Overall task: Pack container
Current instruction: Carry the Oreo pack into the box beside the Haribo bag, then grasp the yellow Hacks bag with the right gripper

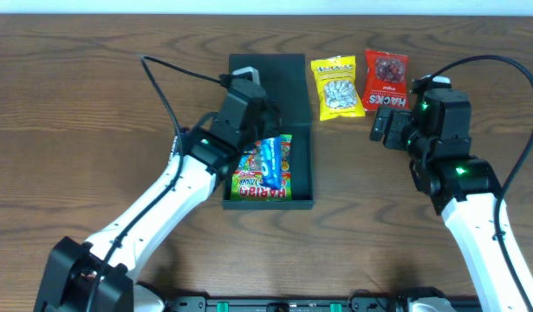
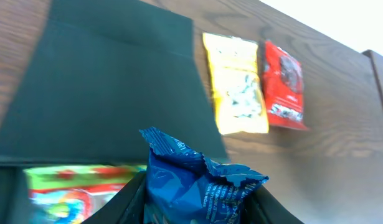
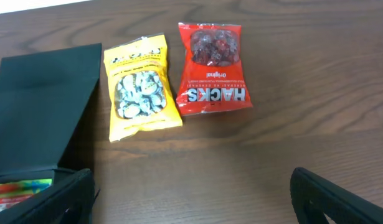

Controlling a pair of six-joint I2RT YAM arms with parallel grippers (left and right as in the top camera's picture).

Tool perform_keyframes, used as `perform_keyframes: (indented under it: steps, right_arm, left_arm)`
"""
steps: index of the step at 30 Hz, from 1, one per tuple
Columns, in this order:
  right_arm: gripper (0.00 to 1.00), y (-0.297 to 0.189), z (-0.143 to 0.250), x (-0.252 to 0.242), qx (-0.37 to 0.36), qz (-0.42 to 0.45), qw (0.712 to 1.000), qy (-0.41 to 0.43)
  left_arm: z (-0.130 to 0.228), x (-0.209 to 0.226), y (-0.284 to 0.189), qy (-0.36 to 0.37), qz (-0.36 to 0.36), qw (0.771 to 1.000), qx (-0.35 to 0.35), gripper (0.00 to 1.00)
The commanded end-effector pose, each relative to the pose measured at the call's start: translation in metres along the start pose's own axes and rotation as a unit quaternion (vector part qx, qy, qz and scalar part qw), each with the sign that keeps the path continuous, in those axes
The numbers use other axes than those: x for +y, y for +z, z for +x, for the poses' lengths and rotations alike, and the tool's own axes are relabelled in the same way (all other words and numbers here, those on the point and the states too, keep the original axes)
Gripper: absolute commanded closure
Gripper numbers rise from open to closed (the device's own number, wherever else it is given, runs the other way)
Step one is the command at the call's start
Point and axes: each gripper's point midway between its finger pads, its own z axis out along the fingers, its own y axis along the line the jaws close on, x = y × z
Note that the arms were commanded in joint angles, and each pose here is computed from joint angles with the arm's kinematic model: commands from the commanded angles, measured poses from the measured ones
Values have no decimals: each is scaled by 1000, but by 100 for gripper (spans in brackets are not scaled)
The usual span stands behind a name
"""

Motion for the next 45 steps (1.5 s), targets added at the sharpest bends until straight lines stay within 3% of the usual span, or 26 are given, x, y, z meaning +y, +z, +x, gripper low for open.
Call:
perform_keyframes:
  steps: [1, 9, 10, 11, 12, 14, 16, 19, 26, 30, 36, 40, 45]
  right_arm:
    - [1, -2, -5, -2, -2, 1, 1000, 9]
    - [1, -2, 4, -4, 16, 5, 1000, 7]
    - [1, -2, 5, -4, 18, 6, 1000, 7]
    - [1, -2, 5, -4, 19, 6, 1000, 7]
    - [1, -2, 6, -4, 20, 6, 1000, 7]
    - [1, -2, 5, -4, 19, 6, 1000, 7]
    - [1, -2, 5, -4, 19, 6, 1000, 7]
    - [1, -2, 5, -4, 19, 6, 1000, 7]
    - [1, -2, 2, 8, 14, -23, 1000, 5]
    - [1, 6, -12, 21, -13, -54, 998, 7]
    - [1, 51, -15, 41, -12, -97, 995, 6]
    - [1, 80, -16, 50, -4, -100, 995, 1]
    - [3, 115, -32, 61, 3, -98, 995, -19]
  left_arm:
    - [10, -16, 6, -19, 16, 1000, 8, 94]
    - [34, -36, 27, 0, 39, 999, 24, 94]
    - [32, -38, 27, 0, 42, 999, 21, 85]
    - [32, -40, 27, 0, 47, 999, 21, 66]
    - [31, -43, 27, 0, 55, 998, 19, 35]
    - [29, -45, 26, 0, 59, 998, 16, 27]
    - [27, -47, 24, 0, 61, 998, 12, 2]
    - [23, -49, 20, 6, 66, 998, 7, 5]
    - [-7, -57, -12, 136, 81, 986, -46, 5]
    - [-32, -43, -28, 145, 66, 985, -72, 5]
    - [-69, 19, -45, 107, -2, 990, -87, 4]
    - [-77, 65, -50, 138, -65, 986, -72, 5]
    - [-85, 111, -59, 120, -143, 980, -71, 5]
